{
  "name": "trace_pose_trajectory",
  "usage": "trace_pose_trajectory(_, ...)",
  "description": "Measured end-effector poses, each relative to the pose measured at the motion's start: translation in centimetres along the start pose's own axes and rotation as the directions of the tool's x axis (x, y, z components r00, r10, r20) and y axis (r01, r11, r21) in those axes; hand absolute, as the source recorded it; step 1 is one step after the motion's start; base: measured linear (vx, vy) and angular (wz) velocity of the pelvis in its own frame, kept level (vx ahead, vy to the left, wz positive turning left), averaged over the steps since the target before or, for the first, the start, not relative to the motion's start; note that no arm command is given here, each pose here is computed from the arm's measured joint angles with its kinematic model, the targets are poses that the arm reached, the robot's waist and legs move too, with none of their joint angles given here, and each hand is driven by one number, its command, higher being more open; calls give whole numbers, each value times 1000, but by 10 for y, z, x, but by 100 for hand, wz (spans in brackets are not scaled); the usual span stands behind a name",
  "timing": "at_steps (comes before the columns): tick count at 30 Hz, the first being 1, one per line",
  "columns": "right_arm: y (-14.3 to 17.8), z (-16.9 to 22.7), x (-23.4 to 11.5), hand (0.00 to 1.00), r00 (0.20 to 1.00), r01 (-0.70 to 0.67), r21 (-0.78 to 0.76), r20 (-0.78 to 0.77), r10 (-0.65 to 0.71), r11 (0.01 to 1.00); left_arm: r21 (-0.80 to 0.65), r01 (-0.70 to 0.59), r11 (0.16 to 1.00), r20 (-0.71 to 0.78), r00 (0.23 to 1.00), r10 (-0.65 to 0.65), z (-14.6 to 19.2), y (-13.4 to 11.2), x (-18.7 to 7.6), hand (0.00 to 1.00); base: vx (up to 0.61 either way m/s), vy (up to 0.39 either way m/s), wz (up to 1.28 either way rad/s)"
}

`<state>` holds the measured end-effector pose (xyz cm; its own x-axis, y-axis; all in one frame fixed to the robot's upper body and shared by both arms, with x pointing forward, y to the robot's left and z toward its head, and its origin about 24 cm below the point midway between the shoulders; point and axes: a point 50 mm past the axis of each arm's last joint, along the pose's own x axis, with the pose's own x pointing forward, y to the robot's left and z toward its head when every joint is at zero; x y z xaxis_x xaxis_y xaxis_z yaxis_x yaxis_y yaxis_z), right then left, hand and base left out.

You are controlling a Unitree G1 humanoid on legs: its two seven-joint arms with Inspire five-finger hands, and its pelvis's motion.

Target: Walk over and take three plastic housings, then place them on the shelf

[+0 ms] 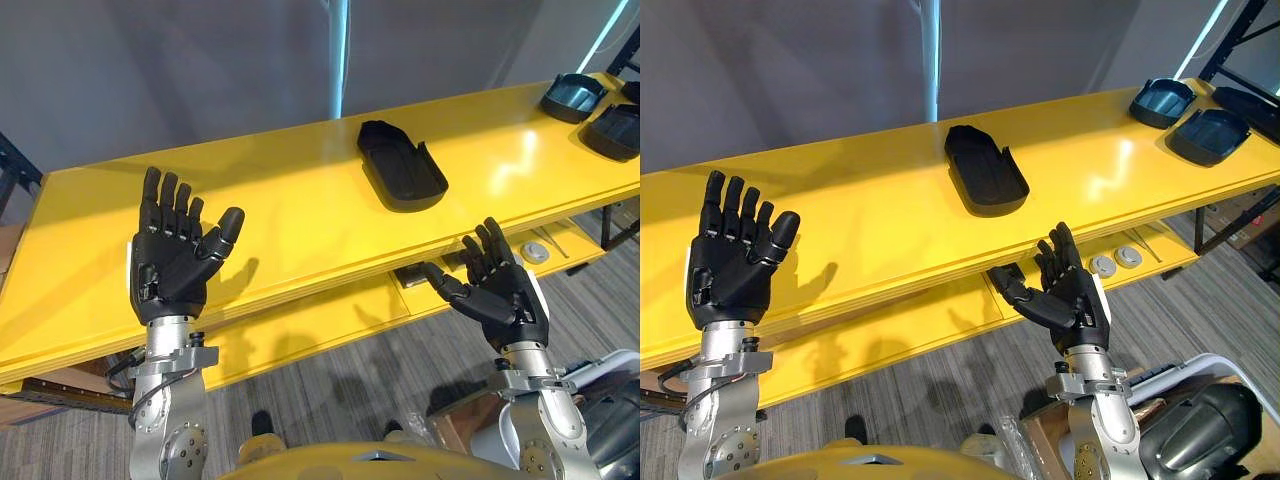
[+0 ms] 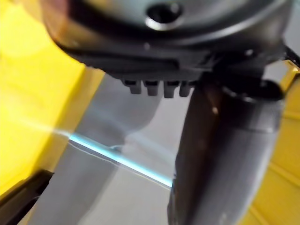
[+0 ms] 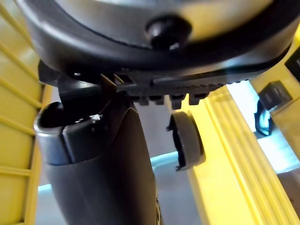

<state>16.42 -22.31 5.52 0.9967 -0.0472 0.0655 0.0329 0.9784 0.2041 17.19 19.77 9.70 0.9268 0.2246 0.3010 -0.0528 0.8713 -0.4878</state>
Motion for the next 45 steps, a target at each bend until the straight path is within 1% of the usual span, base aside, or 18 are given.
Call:
trace_pose_trajectory(3,2,10,15,100,999,-21,-40,47,23,999,-10,-9,1000,3,1000,9,-1,-3,3,100,-6,-1,3)
trace_pose_trajectory(6,6,20,29,100,995,-28,-93,93,37,995,-33,18,999,9,1000,-18,-3,-10,9,100,7,0,5)
trace_pose_trajectory(12,11,30,54,100,984,7,-136,178,18,991,-76,25,997,7,1000,-24,-7,-12,17,100,7,-6,7)
trace_pose_trajectory(17,8,25,62,100,987,22,-139,160,1,990,-74,-3,997,-43,999,0,-19,-7,17,100,0,-9,12)
trace_pose_trajectory(19,4,21,66,100,989,39,-141,144,-18,989,-82,2,997,-55,998,-6,-22,-9,16,100,-31,-9,11)
trace_pose_trajectory(25,-1,13,70,100,993,71,-137,106,-56,988,-111,-15,994,-59,998,9,-22,-6,16,100,-45,-7,9)
trace_pose_trajectory(33,-6,4,79,100,994,88,-132,71,-79,987,-79,-65,995,-70,996,60,-22,7,14,100,-36,-7,8)
trace_pose_trajectory(38,-8,0,87,100,994,106,-128,54,-100,986,-55,-113,992,-86,990,108,-22,19,6,100,-15,-5,2)
trace_pose_trajectory(45,-13,-7,93,100,987,158,-128,29,-155,979,-56,-96,994,-89,992,91,-22,18,6,100,-33,-14,6)
